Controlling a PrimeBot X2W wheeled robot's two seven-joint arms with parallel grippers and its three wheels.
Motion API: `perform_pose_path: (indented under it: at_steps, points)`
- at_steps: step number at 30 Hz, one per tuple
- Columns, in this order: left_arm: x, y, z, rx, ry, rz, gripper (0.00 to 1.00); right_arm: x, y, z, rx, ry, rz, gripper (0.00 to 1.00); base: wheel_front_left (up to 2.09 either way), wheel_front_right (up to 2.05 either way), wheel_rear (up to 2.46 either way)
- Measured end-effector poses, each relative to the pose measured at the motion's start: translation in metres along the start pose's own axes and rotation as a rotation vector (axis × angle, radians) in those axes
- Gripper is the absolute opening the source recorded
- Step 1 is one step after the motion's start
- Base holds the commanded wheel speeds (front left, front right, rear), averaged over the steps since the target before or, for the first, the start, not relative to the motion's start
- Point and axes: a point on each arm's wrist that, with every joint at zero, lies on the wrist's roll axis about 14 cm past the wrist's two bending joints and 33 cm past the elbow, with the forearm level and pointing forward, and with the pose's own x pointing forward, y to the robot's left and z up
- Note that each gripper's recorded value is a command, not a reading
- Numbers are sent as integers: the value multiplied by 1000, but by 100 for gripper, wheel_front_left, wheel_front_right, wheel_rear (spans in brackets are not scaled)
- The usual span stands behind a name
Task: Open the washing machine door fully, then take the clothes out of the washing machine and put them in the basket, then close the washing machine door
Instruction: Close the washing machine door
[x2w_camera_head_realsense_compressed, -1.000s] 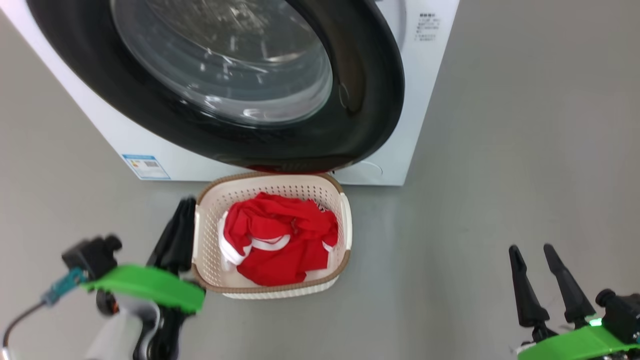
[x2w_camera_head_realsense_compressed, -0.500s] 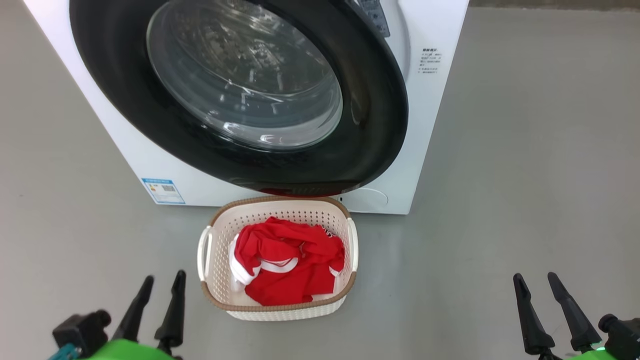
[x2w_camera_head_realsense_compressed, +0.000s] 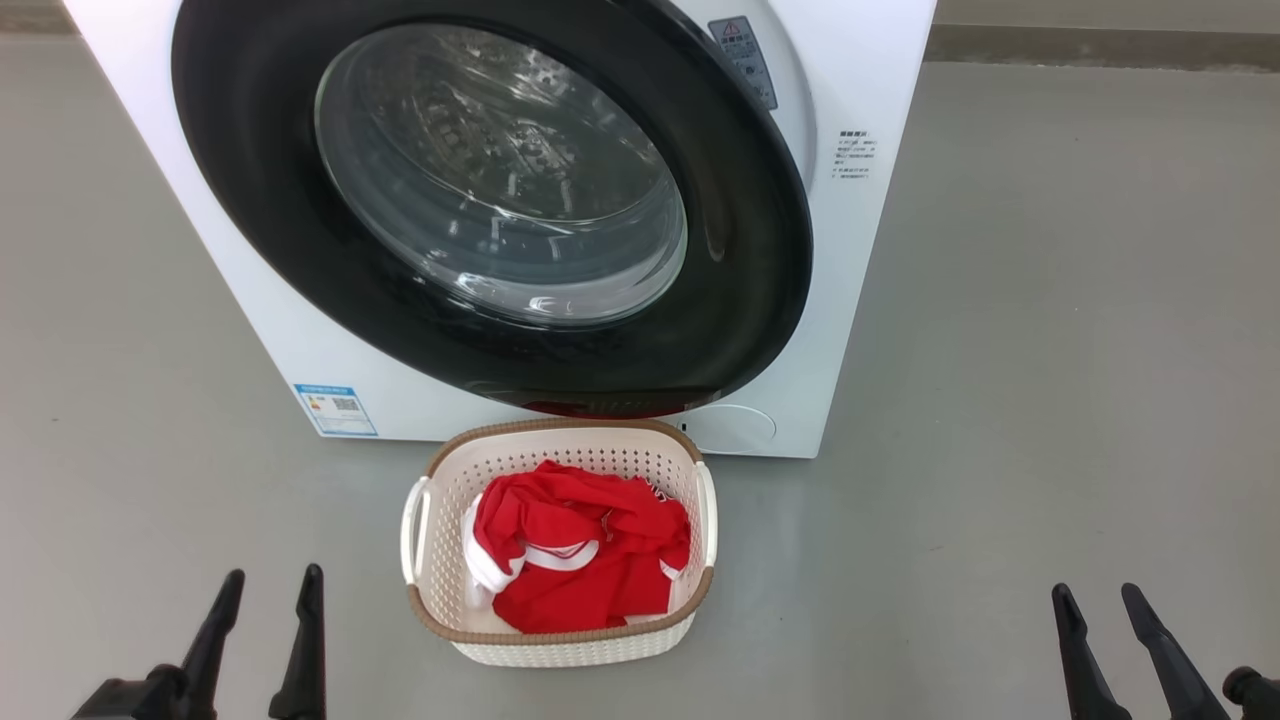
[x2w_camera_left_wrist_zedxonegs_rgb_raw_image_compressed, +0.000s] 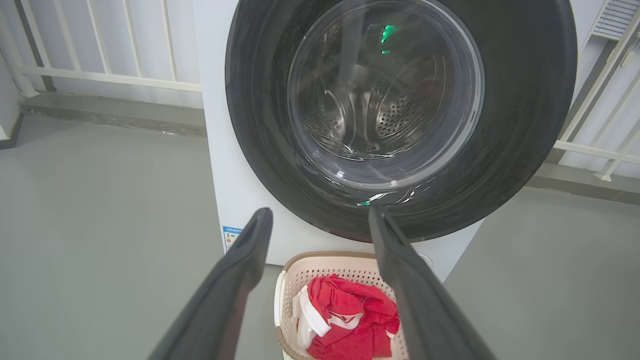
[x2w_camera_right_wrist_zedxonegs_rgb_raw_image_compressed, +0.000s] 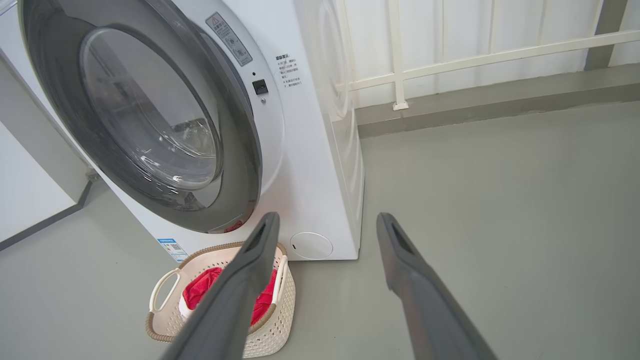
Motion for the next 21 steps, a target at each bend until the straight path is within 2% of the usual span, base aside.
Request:
perform_pose_path:
  at_steps: [6,21]
  points:
    - [-7,1,-2,52,3,10,100,-4,-4,1,-2,-2,-13,100,0,0,0]
    - [-12,1,-6,51,13,20,100,-1,2,-2,4,4,2,100,0,0,0]
